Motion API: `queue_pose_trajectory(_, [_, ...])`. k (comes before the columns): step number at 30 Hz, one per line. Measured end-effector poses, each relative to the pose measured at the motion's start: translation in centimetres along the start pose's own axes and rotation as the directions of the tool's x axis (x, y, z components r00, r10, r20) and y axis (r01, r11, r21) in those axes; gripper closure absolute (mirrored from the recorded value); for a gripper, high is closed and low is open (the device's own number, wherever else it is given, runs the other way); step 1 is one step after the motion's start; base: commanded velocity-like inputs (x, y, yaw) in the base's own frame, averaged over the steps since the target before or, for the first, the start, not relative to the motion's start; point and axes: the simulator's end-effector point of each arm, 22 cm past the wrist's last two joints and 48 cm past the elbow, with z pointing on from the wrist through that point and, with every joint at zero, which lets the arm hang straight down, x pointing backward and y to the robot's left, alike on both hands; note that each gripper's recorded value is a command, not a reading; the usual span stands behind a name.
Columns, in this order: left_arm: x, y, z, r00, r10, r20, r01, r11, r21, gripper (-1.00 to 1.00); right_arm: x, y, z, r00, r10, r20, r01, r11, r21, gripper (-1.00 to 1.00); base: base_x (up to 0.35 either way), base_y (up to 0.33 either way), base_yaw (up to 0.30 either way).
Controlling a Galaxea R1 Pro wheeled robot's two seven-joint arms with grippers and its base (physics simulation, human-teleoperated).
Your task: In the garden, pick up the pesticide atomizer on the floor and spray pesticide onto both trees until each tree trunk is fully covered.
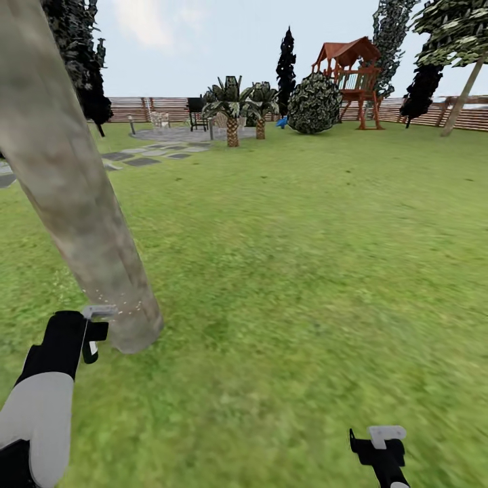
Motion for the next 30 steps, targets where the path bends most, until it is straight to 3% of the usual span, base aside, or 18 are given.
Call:
queue_pose_trajectory(17, [-0.04,0.07,-0.03,1.0,-0.002,0.0,0.002,1.0,-0.001,1.0,-0.02,-0.01,0.0,1.0,0.0,0.0,0.0,1.0,0.0,-1.0,0.05,-0.274,0.004])
queue_pose_trajectory(30, [0.53,0.19,0.24,1.0,0.001,-0.013,-0.001,1.0,-0.008,1.0,-0.03,0.11,-0.02,1.0,0.002,0.0,-0.002,1.0,-0.001,-1.0,0.158,-0.254,0.246])
